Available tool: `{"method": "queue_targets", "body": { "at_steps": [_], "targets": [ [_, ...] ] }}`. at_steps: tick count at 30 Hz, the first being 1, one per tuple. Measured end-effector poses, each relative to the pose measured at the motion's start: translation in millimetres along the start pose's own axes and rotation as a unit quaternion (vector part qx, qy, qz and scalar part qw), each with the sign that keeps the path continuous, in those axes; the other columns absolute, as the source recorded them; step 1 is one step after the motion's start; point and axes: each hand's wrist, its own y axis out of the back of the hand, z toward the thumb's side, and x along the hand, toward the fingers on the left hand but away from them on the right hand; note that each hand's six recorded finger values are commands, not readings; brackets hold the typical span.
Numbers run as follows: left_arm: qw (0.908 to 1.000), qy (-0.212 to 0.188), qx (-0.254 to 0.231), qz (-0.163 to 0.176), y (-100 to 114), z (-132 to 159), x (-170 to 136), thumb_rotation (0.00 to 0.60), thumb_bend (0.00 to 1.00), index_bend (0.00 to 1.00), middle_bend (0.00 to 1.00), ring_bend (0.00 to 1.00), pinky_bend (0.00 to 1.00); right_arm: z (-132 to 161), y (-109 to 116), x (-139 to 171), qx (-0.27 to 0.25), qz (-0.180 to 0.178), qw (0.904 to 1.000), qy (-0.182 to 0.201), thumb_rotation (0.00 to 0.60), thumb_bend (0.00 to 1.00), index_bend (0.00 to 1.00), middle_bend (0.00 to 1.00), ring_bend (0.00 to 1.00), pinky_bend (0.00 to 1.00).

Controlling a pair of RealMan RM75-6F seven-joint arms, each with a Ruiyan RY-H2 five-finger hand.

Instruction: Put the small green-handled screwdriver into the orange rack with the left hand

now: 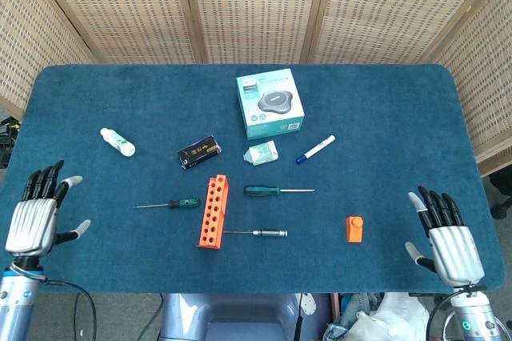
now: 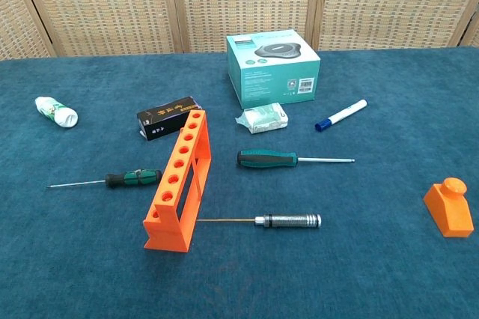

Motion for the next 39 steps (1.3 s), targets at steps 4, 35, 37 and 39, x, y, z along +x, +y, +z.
{"method": "queue_targets", "body": {
  "at_steps": [4,35,37,39],
  "targets": [
    [0.9996,-0.017,-0.008,-0.022,-8.9,16.9,11.0,0.600,0.19,0.30,0.00,0.00,0.00,-1.1,1.1,0.1,-0.002,-0.001,1.0000,-0.001,0.600,0.24,0.00,0.00,0.00,0.00],
    [0.9899,-0.052,0.030,-0.129,-104.3,125.7,81.6,0.600,0.24,0.41,0.00,0.00,0.00,-10.0,7.8,-0.6,-0.021,-0.009,0.9997,-0.010,0.600,0.24,0.00,0.00,0.00,0.00],
    [0.9895,-0.048,0.033,-0.132,-108.9,127.3,83.5,0.600,0.24,0.41,0.00,0.00,0.00,-10.1,7.8,-0.6,-0.022,-0.008,0.9997,-0.010,0.600,0.24,0.00,0.00,0.00,0.00],
    [0.9891,-0.044,0.035,-0.136,-113.1,128.9,85.5,0.600,0.24,0.41,0.00,0.00,0.00,-10.4,7.9,-0.5,-0.022,-0.008,0.9997,-0.010,0.600,0.24,0.00,0.00,0.00,0.00]
  ]
}}
